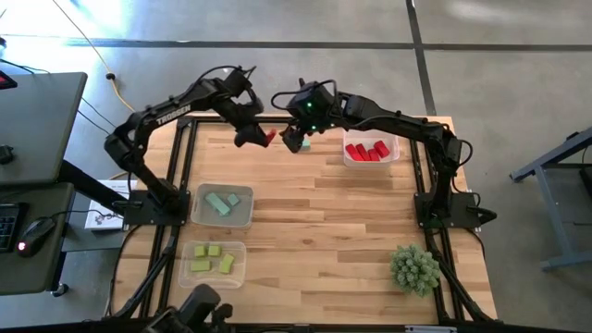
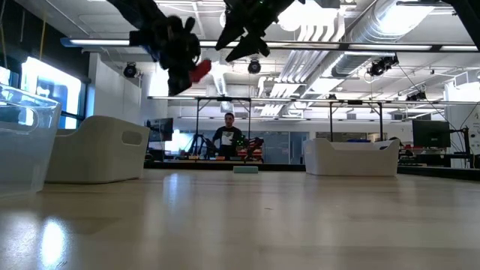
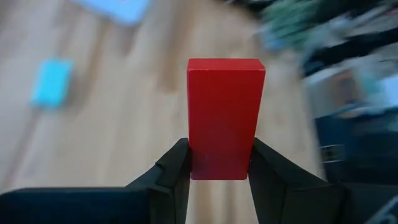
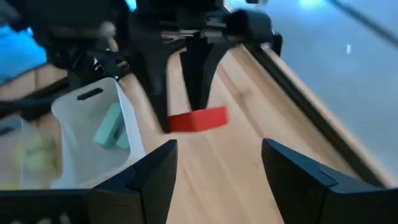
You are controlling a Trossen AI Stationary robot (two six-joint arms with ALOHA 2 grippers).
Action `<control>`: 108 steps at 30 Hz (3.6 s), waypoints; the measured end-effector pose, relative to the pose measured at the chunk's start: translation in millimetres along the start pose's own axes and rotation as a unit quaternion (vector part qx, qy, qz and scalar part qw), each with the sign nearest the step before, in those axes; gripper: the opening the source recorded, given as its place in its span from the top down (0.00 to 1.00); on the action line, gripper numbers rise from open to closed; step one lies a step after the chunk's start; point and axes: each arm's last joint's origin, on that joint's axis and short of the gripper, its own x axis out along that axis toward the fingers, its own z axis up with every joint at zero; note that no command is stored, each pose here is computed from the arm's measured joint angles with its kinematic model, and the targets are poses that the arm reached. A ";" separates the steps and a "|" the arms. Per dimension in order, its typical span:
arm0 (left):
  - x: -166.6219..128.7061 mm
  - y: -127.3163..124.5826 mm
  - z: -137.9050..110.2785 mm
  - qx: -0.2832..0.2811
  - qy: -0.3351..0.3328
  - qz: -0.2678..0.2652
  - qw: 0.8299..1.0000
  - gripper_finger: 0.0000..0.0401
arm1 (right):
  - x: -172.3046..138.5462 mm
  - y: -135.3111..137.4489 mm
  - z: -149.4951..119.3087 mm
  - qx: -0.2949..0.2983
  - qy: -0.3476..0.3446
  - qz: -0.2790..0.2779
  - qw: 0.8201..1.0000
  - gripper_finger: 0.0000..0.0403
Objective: Sort & place blocks by color
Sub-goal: Put the red block into the white bin
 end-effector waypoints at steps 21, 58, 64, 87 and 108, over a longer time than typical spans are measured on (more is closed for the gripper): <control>-5.3 -13.1 5.6 0.027 -0.085 -0.190 0.978 0.75 | -0.5 9.9 5.4 -0.224 -0.039 0.081 0.970 0.45; 33.1 -65.8 -10.7 -0.009 0.042 -0.274 0.961 0.75 | -6.7 36.0 2.0 -0.280 -0.071 0.334 0.897 0.45; 42.7 -73.7 -6.6 -0.007 0.050 -0.281 0.958 0.75 | -6.9 44.3 -0.3 -0.294 -0.073 0.342 0.890 0.45; 53.2 -76.8 20.7 0.009 -0.002 -0.313 0.950 0.75 | -6.6 46.8 -6.5 -0.286 -0.044 0.346 0.892 0.66; 54.6 -72.5 25.5 0.040 -0.015 -0.245 0.968 0.63 | -5.6 32.1 -8.2 -0.254 -0.012 0.323 0.912 0.92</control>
